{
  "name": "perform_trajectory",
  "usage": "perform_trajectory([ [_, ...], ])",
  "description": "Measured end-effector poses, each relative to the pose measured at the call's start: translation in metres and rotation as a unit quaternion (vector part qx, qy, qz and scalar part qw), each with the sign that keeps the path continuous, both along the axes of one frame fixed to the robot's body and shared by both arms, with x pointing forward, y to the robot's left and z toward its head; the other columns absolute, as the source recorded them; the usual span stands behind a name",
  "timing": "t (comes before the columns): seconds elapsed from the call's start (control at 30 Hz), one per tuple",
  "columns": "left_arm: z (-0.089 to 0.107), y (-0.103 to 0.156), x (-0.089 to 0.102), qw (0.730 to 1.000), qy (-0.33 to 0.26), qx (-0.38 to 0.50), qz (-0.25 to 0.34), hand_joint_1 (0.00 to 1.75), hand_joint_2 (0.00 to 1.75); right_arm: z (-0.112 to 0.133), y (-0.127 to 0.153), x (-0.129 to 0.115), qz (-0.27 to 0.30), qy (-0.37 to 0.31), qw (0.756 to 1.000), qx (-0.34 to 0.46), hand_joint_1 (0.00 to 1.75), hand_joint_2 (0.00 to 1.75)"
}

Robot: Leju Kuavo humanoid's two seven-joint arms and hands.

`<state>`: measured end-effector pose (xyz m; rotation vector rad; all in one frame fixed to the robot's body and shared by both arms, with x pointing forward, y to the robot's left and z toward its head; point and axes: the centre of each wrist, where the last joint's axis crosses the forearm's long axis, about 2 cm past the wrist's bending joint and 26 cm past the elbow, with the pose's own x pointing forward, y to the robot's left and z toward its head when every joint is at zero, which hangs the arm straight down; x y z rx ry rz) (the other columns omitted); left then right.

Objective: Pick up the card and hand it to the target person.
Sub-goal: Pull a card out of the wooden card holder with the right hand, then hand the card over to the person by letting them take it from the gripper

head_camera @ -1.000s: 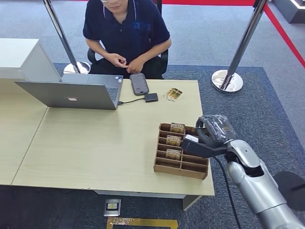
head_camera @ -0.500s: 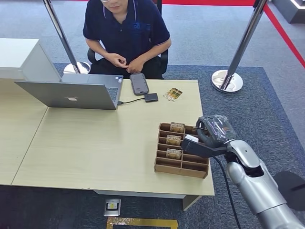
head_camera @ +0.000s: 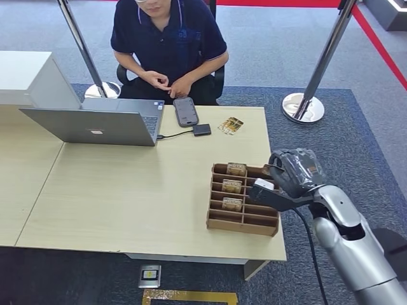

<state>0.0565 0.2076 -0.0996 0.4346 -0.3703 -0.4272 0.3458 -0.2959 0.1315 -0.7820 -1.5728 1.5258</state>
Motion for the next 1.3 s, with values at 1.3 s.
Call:
perform_trajectory([
  [1.3,0.001,-0.002,0.004,1.000,0.000,0.008,-0.014,0.00,0.00,0.080,0.186,0.076,0.023,-0.073,0.996,-0.041,1.56,1.75],
])
